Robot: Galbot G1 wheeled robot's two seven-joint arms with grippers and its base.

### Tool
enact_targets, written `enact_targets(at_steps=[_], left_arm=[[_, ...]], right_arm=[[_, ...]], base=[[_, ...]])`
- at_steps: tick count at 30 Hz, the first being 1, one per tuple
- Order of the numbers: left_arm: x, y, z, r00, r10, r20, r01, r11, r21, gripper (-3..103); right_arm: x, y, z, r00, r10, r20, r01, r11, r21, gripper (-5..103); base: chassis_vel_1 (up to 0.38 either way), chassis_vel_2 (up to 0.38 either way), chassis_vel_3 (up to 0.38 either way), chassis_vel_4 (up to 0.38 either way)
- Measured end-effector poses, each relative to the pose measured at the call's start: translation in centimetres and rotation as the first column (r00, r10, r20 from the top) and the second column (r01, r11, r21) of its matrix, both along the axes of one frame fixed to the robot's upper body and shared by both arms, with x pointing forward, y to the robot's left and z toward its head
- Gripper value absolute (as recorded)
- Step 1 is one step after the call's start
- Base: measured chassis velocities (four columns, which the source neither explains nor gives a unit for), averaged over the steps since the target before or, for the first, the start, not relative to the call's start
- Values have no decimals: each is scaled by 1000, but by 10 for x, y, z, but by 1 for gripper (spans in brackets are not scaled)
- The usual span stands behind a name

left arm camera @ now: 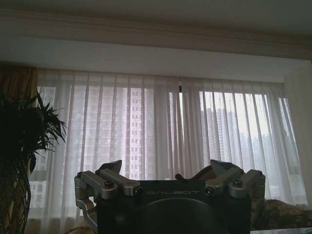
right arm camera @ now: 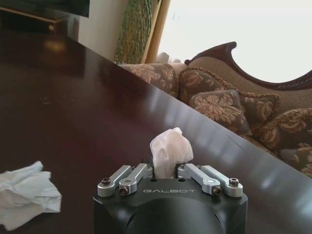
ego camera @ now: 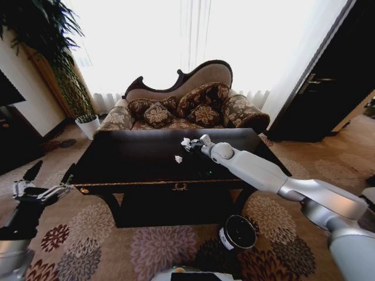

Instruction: Move to the front of the table and place the trash on the table into the trash bin.

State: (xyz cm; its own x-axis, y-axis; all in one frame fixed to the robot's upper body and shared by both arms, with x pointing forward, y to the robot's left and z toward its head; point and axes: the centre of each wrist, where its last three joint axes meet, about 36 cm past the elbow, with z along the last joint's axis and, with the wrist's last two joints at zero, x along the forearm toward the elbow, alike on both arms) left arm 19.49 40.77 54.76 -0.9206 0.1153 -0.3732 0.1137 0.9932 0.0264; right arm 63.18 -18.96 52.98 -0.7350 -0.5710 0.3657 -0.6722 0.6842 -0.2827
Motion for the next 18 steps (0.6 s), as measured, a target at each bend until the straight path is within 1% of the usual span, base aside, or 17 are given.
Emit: enact_targets(at_steps=[1, 2, 3, 5, 6, 7, 8, 9, 10, 11, 12, 13, 14, 15, 16, 18], left_arm=[[1, 0, 0, 1000, -3, 1, 3, 1000, 0, 100], [1, 0, 0, 1000, -3, 1, 3, 1000, 0, 100], [1, 0, 0, 1000, -4, 1, 4, 1000, -1, 100], [2, -1, 0, 1000, -9, 3, 9, 1000, -1, 100], [2, -1, 0, 1000, -10, 4, 10, 1000, 0, 100], [2, -1, 0, 1000, -10, 4, 10, 1000, 0, 100], [3, -1, 0, 1000, -11, 4, 11, 1000, 3, 100], [5, -1, 0, 1000, -13, 4, 13, 1000, 4, 100], [6, -1, 0, 1000, -16, 5, 16, 1000, 4, 100], [6, -1, 0, 1000, -16, 5, 16, 1000, 4, 100], [7, -1, 0, 1000, -19, 7, 19, 1000, 4, 100], [9, -2, 0, 1000, -25, 11, 25, 1000, 3, 100], [10, -2, -1, 999, -29, 13, 29, 1000, 1, 100], [10, -2, -1, 999, -29, 13, 29, 1000, 1, 100], [11, -3, -1, 999, -33, 15, 33, 999, 0, 100], [14, -4, -1, 999, -42, 19, 42, 999, -2, 100]], right_arm=[[-2, -4, 0, 1000, 8, 1, -8, 1000, 16, 16], [-2, -4, 0, 1000, 8, 1, -8, 1000, 16, 16], [-3, -5, 0, 1000, 12, 4, -12, 1000, 27, 11], [-10, -13, 0, 999, 29, 18, -30, 995, 91, 2], [-13, -14, 1, 999, 31, 24, -34, 993, 111, 2], [-13, -14, 1, 999, 31, 24, -34, 993, 111, 2], [-18, -16, 3, 999, 34, 35, -38, 990, 137, 1], [-26, -20, 8, 998, 46, 53, -55, 983, 177, 1], [-30, -22, 10, 996, 57, 63, -69, 978, 199, 1], [-30, -22, 10, 996, 57, 63, -69, 978, 199, 1], [-35, -25, 12, 995, 72, 71, -86, 971, 223, 1], [-44, -34, 14, 992, 95, 86, -115, 956, 271, 1], [-50, -42, 14, 990, 103, 94, -127, 945, 301, 1], [-50, -42, 14, 990, 103, 94, -127, 945, 301, 1], [-57, -50, 13, 989, 110, 99, -137, 933, 332, 1], [-76, -67, 7, 988, 125, 94, -153, 900, 409, 1]], base=[[0, 0, 0, 0], [0, 0, 0, 0], [0, 0, 0, 0], [0, 0, 0, 0], [0, 0, 0, 0], [0, 0, 0, 0], [0, 0, 0, 0], [0, 0, 0, 0], [0, 0, 0, 0], [0, 0, 0, 0], [0, 0, 0, 0], [0, 0, 0, 0], [0, 0, 0, 0], [0, 0, 0, 0], [0, 0, 0, 0], [0, 0, 0, 0]])
